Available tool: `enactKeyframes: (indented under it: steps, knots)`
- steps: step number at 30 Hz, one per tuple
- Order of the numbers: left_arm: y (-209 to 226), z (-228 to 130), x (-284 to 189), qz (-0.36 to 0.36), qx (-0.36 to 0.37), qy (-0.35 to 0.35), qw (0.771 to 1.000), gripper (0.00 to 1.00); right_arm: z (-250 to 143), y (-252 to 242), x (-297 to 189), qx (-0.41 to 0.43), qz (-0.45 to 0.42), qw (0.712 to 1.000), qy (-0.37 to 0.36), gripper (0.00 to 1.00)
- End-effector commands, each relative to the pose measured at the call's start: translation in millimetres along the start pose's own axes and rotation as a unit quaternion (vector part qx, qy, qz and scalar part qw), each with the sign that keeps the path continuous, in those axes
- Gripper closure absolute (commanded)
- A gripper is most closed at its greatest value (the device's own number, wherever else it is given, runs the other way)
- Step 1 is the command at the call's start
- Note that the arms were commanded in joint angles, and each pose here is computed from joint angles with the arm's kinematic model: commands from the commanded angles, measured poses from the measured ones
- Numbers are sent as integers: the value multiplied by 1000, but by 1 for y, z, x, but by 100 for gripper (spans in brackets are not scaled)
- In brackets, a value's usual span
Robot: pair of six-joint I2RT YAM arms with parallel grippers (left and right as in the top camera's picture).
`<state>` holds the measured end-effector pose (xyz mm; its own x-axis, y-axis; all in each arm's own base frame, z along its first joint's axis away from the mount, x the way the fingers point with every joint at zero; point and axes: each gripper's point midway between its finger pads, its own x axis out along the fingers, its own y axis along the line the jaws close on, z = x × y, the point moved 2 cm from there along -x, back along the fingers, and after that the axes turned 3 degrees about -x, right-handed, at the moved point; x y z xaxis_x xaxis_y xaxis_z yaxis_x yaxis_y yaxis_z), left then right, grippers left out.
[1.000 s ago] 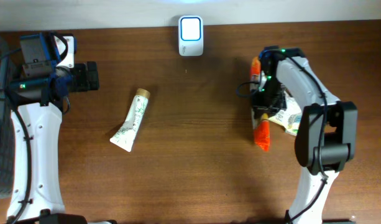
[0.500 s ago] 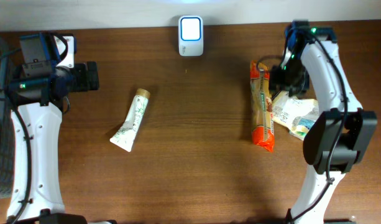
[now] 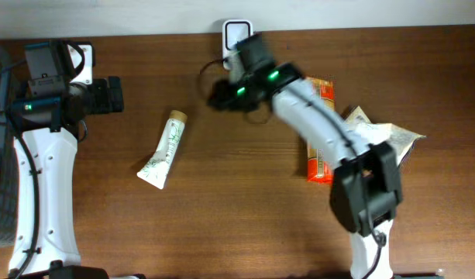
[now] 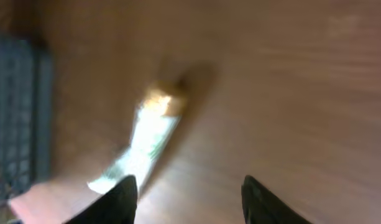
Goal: Scan the item barcode
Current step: 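Reach the right gripper to the white bamboo-print pouch and grasp it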
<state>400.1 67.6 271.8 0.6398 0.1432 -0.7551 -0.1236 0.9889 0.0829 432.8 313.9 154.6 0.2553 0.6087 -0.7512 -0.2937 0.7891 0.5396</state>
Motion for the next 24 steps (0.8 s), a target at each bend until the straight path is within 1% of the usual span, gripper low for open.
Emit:
enactKeyframes:
  steps: [1, 5, 7, 11, 19, 23, 24]
  knots:
    - [3, 0, 1, 3, -6, 1, 1000, 1, -32, 38, 38, 16, 24, 1000, 14, 47]
    - [3, 0, 1, 3, -6, 1, 1000, 1, -57, 52, 75, -20, -17, 1000, 13, 48]
    - [3, 0, 1, 3, -6, 1, 1000, 1, -71, 57, 92, -30, -15, 999, 26, 49]
    - [3, 0, 1, 3, -6, 1, 1000, 1, -82, 52, 110, -31, -17, 999, 39, 51]
    - [3, 0, 1, 4, -6, 1, 1000, 1, -93, 54, 126, -38, -16, 998, 47, 52]
    - [3, 0, 1, 3, -6, 1, 1000, 1, -90, 56, 128, -46, -25, 998, 32, 53]
    - [3, 0, 1, 3, -6, 1, 1000, 1, -89, 54, 128, -47, -32, 998, 26, 55]
